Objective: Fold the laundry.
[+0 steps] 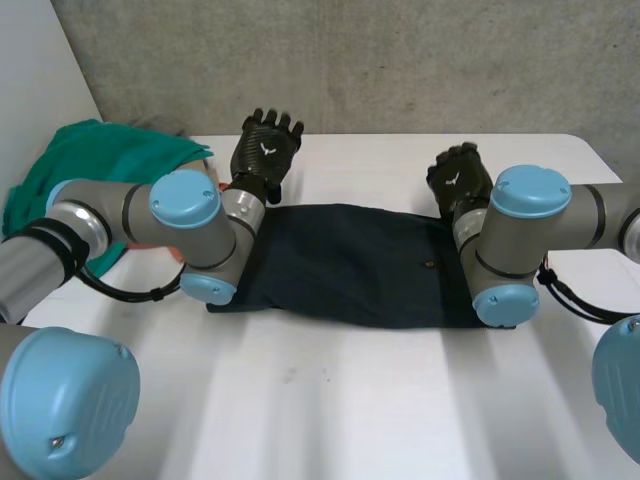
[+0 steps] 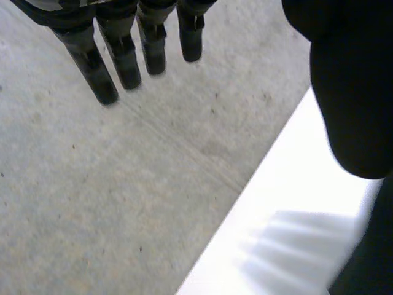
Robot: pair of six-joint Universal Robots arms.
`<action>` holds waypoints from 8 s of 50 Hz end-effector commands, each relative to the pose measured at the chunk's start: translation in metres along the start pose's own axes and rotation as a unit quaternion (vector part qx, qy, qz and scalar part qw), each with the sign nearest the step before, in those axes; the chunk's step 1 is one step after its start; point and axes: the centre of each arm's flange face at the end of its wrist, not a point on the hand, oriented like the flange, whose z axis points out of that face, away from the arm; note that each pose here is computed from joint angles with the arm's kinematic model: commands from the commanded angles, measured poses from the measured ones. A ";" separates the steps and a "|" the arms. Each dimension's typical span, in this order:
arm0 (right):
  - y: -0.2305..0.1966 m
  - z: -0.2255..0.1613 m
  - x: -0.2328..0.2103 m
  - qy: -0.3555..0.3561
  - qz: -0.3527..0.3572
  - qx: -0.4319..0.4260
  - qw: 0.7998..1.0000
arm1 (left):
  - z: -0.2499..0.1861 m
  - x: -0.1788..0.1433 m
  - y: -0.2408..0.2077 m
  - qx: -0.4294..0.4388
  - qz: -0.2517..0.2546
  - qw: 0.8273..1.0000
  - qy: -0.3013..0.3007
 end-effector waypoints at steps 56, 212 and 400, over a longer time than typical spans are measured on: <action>0.071 -0.104 0.105 -0.054 0.024 -0.133 0.989 | -0.161 -0.032 -0.074 -0.102 -0.128 0.986 0.042; 0.015 -0.009 0.016 -0.068 0.527 -0.049 0.846 | -0.146 -0.032 -0.131 -0.106 -0.291 0.915 0.260; -0.001 -0.106 0.070 -0.046 0.137 0.062 0.987 | -0.086 -0.024 -0.140 0.063 -0.224 0.955 0.186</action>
